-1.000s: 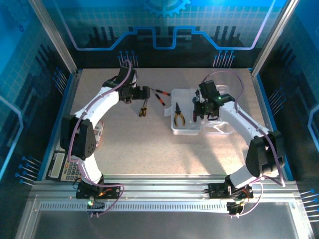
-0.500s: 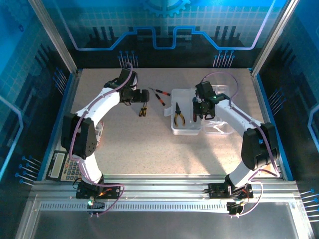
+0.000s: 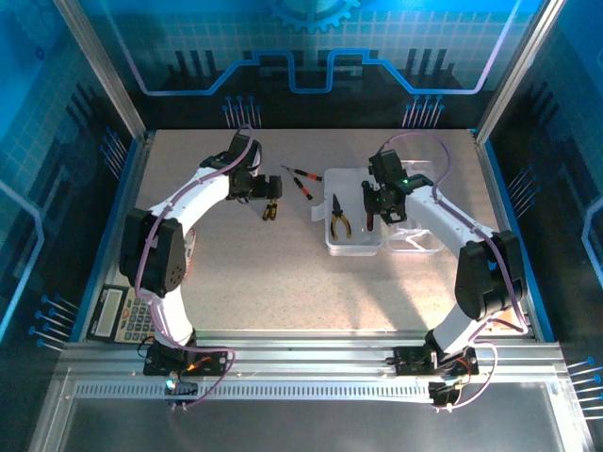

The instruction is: Pack the tool kit

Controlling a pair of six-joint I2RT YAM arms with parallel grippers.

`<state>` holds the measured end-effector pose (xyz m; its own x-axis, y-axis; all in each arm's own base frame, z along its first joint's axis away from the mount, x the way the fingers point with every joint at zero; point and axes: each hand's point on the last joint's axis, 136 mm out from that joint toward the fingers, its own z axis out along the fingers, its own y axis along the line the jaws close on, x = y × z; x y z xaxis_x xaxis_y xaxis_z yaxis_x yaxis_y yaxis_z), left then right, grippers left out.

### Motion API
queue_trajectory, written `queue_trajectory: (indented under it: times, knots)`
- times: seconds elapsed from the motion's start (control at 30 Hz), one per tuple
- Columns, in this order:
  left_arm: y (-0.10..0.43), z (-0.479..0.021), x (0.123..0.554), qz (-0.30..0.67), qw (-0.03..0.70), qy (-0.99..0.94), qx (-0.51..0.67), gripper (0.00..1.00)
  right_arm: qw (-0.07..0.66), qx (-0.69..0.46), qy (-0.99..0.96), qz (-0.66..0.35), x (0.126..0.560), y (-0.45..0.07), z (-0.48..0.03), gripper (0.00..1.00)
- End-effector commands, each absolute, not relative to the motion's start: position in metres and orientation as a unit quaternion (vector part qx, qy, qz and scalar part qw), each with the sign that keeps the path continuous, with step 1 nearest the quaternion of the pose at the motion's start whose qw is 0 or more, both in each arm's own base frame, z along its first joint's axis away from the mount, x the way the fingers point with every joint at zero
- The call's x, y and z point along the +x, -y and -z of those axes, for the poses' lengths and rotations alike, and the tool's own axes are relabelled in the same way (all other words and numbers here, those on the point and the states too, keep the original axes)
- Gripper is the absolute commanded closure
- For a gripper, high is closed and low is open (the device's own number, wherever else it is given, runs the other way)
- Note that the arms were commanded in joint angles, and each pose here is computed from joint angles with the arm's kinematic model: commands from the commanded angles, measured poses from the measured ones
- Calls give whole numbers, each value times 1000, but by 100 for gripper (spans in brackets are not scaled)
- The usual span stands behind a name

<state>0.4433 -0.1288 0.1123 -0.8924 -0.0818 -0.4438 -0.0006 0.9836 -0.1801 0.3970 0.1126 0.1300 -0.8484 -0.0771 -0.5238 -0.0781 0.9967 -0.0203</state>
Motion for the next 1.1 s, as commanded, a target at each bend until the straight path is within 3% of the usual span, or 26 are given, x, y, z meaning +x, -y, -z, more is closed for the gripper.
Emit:
queue_trajectory:
  times: [0.0,0.17,0.27,0.47,0.8,1.0,1.07]
  knots:
    - [122,-86,435,79,199,-977,-21,1,296,-48,-954,-8,397,-113,-158,61]
    - [121,-66,431,76,178,-981,-22,1,319,-69,-944,-39,393,-123,-180,50]
    - [121,-54,433,73,168,-983,-20,9,326,-77,-941,-53,389,-127,-189,45]
    - [121,-32,443,60,149,-987,-17,27,329,-81,-939,-54,384,-126,-192,43]
    - [117,-13,457,36,133,-990,-14,38,328,-84,-939,-54,381,-125,-193,41]
    - [119,-6,455,39,121,-992,-15,56,329,-85,-939,-51,380,-123,-195,41]
    - [120,-5,452,42,115,-992,-14,66,330,-85,-939,-51,379,-123,-196,41]
